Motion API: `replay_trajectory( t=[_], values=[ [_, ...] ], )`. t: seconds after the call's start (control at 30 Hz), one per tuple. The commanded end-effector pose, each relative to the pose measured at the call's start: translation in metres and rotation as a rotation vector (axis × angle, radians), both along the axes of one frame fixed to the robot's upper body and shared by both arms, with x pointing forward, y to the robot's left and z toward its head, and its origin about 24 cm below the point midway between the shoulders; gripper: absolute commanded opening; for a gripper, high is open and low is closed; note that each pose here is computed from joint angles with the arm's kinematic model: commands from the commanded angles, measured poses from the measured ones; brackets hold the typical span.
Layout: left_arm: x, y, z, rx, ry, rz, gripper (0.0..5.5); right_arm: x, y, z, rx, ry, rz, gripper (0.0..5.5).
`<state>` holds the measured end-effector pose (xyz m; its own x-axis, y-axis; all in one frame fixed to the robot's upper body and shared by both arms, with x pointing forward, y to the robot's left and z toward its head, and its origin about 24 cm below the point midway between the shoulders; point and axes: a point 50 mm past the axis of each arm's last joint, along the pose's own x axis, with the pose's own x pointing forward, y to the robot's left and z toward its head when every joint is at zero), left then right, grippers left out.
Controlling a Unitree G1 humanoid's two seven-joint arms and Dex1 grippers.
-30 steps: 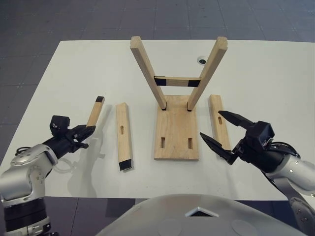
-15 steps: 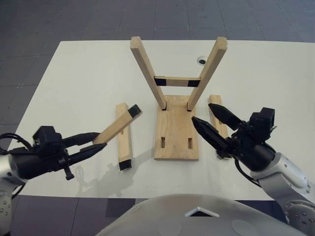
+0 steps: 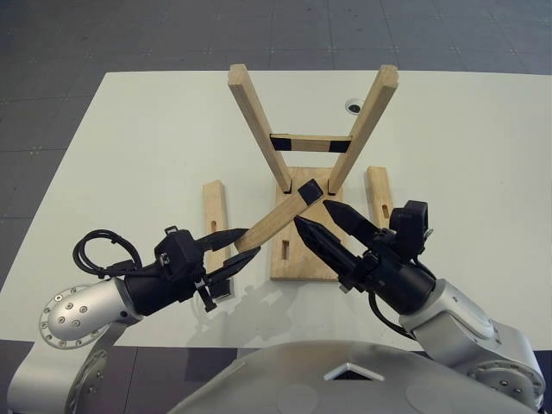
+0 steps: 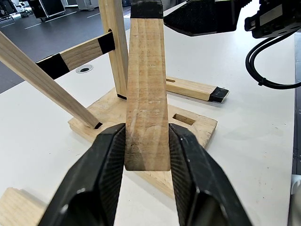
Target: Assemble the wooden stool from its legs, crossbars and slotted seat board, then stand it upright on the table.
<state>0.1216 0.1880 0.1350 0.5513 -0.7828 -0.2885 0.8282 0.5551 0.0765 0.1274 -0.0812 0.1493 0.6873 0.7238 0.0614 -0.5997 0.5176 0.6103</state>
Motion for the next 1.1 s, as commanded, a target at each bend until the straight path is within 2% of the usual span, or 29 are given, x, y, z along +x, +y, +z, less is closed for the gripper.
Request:
replay_trajectory(
  t=[0.03,0.73,1.1],
  values=[
    [-0.002,-0.005,0.002,0.000,-0.016,-0.006,1.32,0.005,-0.001,0.003,0.013,-0.020,-0.036,4.05],
    [-0.002,-0.029,0.000,-0.075,-0.031,-0.040,1.32,0.024,0.020,-0.005,0.151,0.000,-0.035,4.05],
    [-0.004,-0.035,-0.002,-0.091,-0.011,-0.042,1.32,0.025,0.020,0.000,0.245,-0.010,-0.048,1.98]
  ],
)
